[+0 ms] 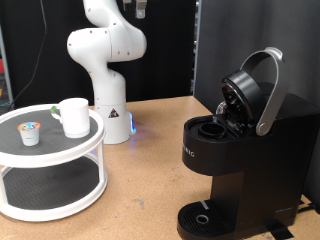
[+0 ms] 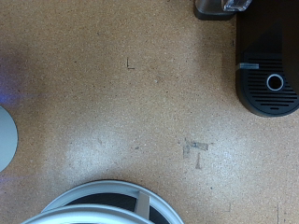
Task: Make a cup of coffee with the keurig machine
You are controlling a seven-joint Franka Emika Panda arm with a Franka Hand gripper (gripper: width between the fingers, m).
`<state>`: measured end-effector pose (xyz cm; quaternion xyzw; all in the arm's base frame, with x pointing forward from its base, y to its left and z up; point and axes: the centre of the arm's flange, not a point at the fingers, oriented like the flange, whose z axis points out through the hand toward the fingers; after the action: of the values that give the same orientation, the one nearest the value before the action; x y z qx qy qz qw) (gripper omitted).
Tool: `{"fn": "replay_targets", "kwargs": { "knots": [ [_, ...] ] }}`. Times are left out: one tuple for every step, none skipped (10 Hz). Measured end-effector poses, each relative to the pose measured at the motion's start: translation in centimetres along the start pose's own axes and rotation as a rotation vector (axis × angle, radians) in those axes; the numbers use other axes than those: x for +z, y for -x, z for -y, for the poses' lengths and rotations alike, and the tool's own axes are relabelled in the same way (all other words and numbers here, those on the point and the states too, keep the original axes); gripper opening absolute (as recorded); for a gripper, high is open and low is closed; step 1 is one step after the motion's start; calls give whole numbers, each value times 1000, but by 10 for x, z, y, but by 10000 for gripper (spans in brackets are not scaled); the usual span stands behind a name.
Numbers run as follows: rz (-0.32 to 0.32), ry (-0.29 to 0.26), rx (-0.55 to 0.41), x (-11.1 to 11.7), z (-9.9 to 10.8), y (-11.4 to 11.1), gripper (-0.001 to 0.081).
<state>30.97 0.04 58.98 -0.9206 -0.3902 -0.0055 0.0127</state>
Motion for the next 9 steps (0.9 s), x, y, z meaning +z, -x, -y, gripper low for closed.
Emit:
{"fn": "replay_targets", "kwargs": {
  "knots": [
    [-2, -2, -2, 0, -1, 1, 805],
    [-11, -7, -7, 0, -5, 5, 805],
    [-27, -16, -6, -1, -13, 13, 805],
    [-35, -22, -1, -1, -24, 25, 805],
    [-20, -27, -8, 0, -35, 39, 805],
    [-1, -32, -21, 0, -45, 53, 805],
    [7, -40, -32, 0, -50, 58, 805],
    [7, -39, -29, 1, -50, 57, 805],
    [16, -40, -37, 3, -50, 58, 805]
  ]
}}
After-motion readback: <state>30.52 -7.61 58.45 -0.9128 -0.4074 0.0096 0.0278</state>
